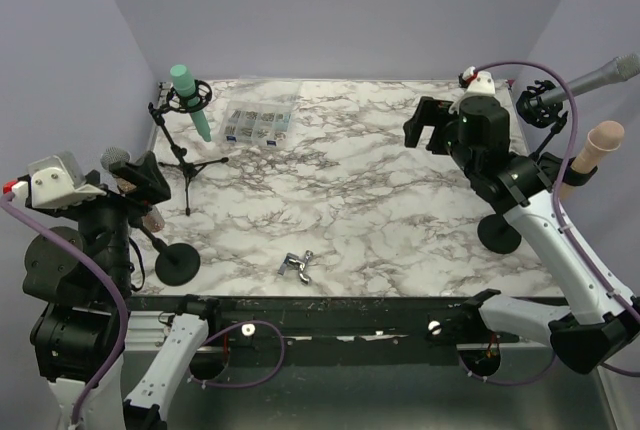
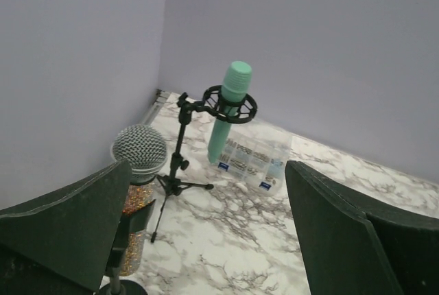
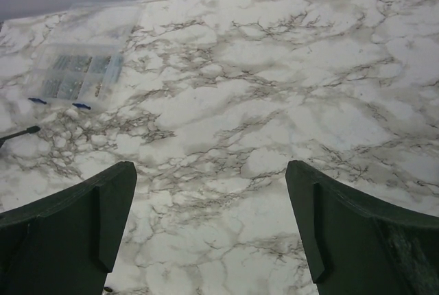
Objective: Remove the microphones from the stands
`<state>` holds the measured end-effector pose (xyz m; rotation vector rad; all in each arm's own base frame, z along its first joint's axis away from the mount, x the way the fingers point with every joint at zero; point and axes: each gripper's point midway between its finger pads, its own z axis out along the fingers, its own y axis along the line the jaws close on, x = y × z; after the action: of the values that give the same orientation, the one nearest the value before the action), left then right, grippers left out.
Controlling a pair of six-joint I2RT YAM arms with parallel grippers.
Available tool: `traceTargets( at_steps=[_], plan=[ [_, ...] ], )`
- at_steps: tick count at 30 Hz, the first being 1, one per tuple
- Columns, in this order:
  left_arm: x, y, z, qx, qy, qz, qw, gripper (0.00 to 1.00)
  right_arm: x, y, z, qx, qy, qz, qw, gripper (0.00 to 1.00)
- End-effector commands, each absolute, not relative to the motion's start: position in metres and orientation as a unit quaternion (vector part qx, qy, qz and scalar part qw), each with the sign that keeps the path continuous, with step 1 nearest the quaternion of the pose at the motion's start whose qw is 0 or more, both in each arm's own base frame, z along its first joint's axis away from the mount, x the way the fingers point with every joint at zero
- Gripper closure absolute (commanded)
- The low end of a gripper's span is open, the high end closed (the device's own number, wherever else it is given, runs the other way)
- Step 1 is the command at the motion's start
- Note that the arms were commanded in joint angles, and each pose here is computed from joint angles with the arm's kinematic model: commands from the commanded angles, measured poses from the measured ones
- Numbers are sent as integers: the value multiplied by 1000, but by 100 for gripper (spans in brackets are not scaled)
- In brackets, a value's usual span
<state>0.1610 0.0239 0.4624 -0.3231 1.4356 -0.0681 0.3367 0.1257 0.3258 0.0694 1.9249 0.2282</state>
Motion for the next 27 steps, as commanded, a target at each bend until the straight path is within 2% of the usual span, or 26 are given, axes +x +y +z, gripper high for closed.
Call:
traceTargets(
  at_steps=[1,7,13,22,27],
  plan=[
    [145,61,449,-209,663,58,716,1,337,144,322,19,820,143,553,0],
    [148,76,438,-238,671,102,695,2,345,156,301,44,842,158,514,0],
    [171,85,414,-261,702,150,645,1,345,149,300,53,836,147,525,0],
    [202,94,385,-300,703,174,621,1,324,185,318,8,802,272,533,0],
    [210,105,373,-321,688,201,619,1,304,221,321,-83,790,350,497,0]
  ],
)
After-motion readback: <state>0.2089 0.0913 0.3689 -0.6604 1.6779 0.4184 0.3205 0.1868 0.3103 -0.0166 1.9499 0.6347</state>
